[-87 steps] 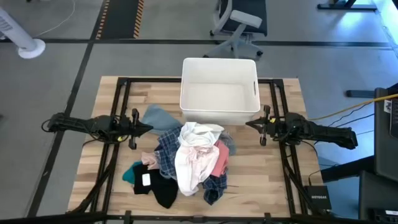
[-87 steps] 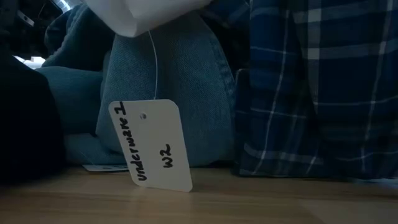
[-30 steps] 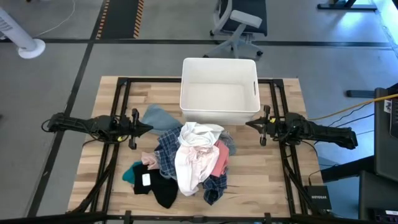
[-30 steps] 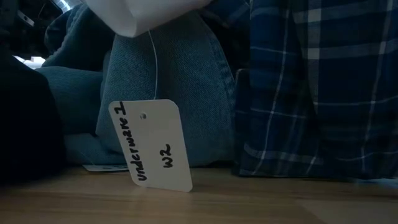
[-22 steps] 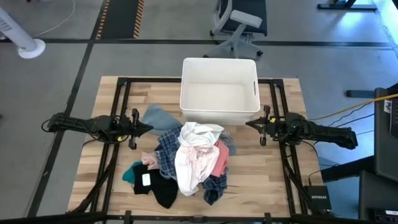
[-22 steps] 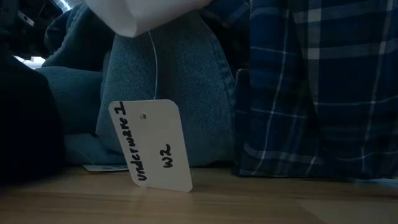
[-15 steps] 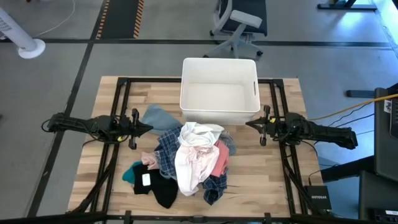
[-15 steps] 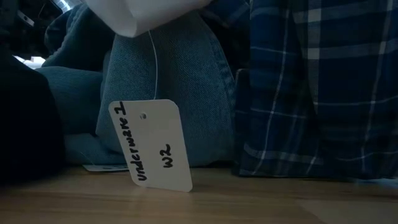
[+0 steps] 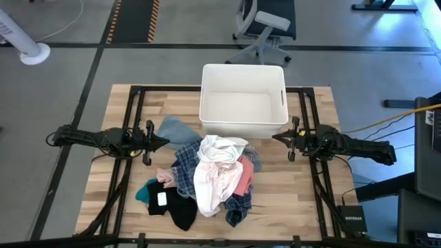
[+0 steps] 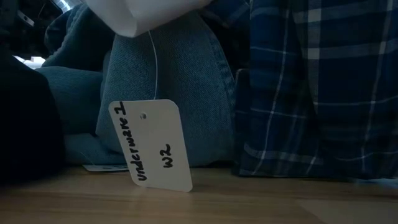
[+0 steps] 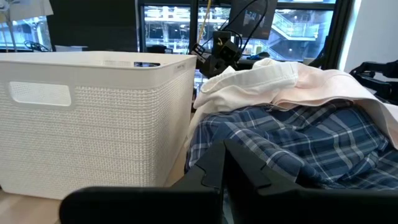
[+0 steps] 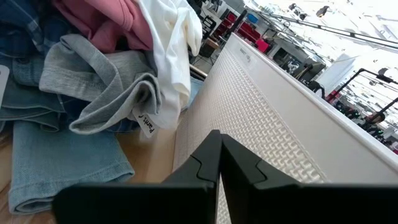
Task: Sort clothes
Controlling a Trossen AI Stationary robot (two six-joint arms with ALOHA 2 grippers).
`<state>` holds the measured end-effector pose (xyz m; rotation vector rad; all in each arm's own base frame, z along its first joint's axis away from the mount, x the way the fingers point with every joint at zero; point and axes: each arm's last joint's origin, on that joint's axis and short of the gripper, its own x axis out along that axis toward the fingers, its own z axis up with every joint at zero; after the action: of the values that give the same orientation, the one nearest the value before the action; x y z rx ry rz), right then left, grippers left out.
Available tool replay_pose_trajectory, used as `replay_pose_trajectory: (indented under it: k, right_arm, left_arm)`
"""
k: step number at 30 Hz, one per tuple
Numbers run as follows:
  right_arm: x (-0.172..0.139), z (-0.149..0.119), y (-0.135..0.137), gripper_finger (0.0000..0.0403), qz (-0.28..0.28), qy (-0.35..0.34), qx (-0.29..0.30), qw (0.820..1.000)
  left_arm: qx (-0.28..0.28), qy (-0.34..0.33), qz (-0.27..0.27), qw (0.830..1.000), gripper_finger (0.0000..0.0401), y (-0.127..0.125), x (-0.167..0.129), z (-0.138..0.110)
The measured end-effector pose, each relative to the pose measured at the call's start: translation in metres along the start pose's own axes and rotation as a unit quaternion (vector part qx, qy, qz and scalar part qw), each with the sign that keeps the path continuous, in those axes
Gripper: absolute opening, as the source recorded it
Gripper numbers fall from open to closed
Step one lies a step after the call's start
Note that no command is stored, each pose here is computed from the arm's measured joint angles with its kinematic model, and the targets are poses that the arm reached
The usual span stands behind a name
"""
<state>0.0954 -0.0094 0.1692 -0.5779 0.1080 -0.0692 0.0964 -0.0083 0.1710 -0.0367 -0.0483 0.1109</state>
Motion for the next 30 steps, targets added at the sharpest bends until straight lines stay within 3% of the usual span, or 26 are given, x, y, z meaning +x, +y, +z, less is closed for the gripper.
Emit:
replay_pose_trajectory:
  k: [3, 8, 14, 18, 21, 30]
  right_arm:
    - [0.0, 0.006, -0.005, 0.0019, -0.032, -0.025, 0.008, 0.999]
    - [-0.005, 0.026, -0.017, 0.0019, -0.061, -0.152, 0.152, 0.975]
    - [-0.02, 0.05, -0.032, 0.0019, -0.118, -0.303, 0.156, 0.933]
    - [-0.028, 0.063, -0.04, 0.0019, -0.127, -0.345, 0.152, 0.918]
    - [-0.033, 0.079, -0.05, 0.0019, -0.123, -0.353, 0.144, 0.916]
    - [-0.014, 0.137, -0.086, 0.0019, -0.087, -0.295, 0.08, 0.948]
  left_arm:
    - [0.0, 0.0, 0.0, 1.0, 0.0001, 0.0, 0.0, 0.0]
    - [0.0, 0.0, 0.0, 1.0, 0.0001, 0.0, 0.0, 0.0]
    - [0.0, 0.0, 0.0, 1.0, 0.0001, 0.0, 0.0, 0.0]
    - [0.0, 0.0, 0.0, 1.0, 0.0001, 0.0, 0.0, 0.0]
    - [0.0, 0.0, 0.0, 1.0, 0.0001, 0.0, 0.0, 0.0]
    - [0.0, 0.0, 0.0, 1.0, 0.0001, 0.0, 0.0, 0.0]
